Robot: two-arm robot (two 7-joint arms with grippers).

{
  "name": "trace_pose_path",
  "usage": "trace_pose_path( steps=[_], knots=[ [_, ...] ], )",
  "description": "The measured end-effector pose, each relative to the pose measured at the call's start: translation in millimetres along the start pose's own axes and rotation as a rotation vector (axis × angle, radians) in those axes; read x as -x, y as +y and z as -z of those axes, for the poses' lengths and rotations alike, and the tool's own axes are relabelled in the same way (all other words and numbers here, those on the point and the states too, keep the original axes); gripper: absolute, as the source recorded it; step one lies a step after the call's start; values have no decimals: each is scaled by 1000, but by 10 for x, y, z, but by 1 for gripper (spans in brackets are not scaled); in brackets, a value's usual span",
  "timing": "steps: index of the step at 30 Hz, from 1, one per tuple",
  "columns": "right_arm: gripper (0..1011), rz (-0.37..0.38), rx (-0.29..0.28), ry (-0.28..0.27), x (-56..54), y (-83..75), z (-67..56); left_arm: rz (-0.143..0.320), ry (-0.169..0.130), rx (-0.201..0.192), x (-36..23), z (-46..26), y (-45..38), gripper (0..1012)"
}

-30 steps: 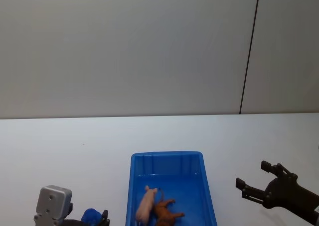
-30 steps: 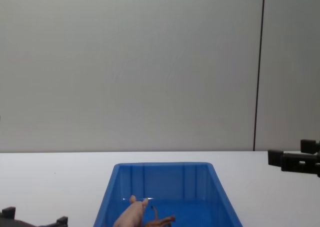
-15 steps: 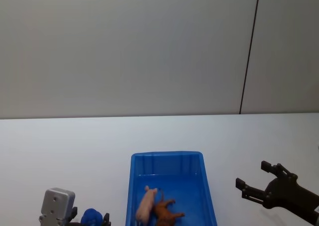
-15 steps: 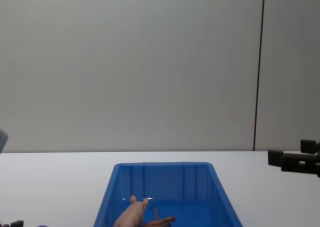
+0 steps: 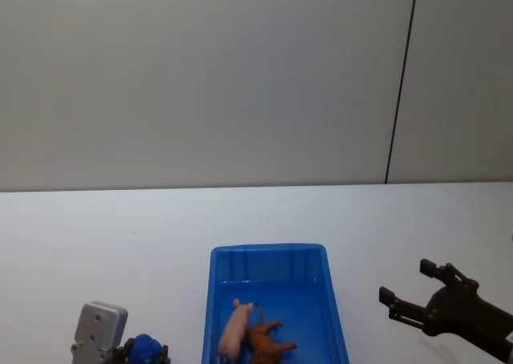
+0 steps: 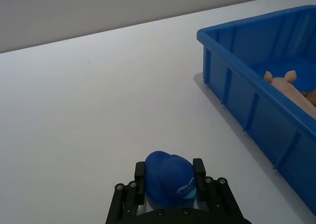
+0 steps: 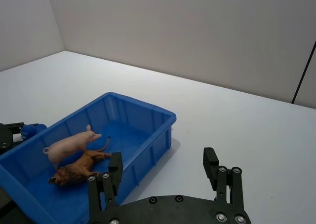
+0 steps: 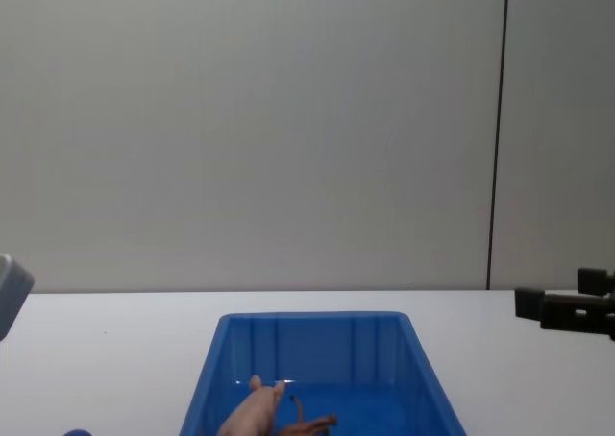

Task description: Pick up the two dolls from the table and place them into the box.

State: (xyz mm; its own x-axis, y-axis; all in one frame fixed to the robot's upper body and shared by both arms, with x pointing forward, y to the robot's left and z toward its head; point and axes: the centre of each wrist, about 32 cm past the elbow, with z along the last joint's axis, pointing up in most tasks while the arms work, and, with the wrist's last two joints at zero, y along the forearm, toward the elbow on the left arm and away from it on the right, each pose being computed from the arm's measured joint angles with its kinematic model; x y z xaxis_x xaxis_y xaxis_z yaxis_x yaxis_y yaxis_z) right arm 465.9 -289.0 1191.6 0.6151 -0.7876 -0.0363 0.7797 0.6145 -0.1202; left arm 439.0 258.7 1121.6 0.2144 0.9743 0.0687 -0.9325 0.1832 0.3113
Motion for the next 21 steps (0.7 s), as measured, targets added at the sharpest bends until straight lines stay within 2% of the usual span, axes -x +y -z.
trace_pose_path(
  steps=[3,10,13,16,21],
  knots=[
    [1001,0,0,0,0,0,0,-3,-9,-1,-5,-14,-5,556],
    [1001,0,0,0,0,0,0,-6,-43,37,2,-139,-13,504],
    [1001,0,0,0,0,0,0,-7,-62,73,19,-234,-19,486],
    [1001,0,0,0,0,0,0,-3,-74,99,35,-293,-26,466],
    [1001,0,0,0,0,0,0,21,-101,166,85,-440,-61,437]
  ],
)
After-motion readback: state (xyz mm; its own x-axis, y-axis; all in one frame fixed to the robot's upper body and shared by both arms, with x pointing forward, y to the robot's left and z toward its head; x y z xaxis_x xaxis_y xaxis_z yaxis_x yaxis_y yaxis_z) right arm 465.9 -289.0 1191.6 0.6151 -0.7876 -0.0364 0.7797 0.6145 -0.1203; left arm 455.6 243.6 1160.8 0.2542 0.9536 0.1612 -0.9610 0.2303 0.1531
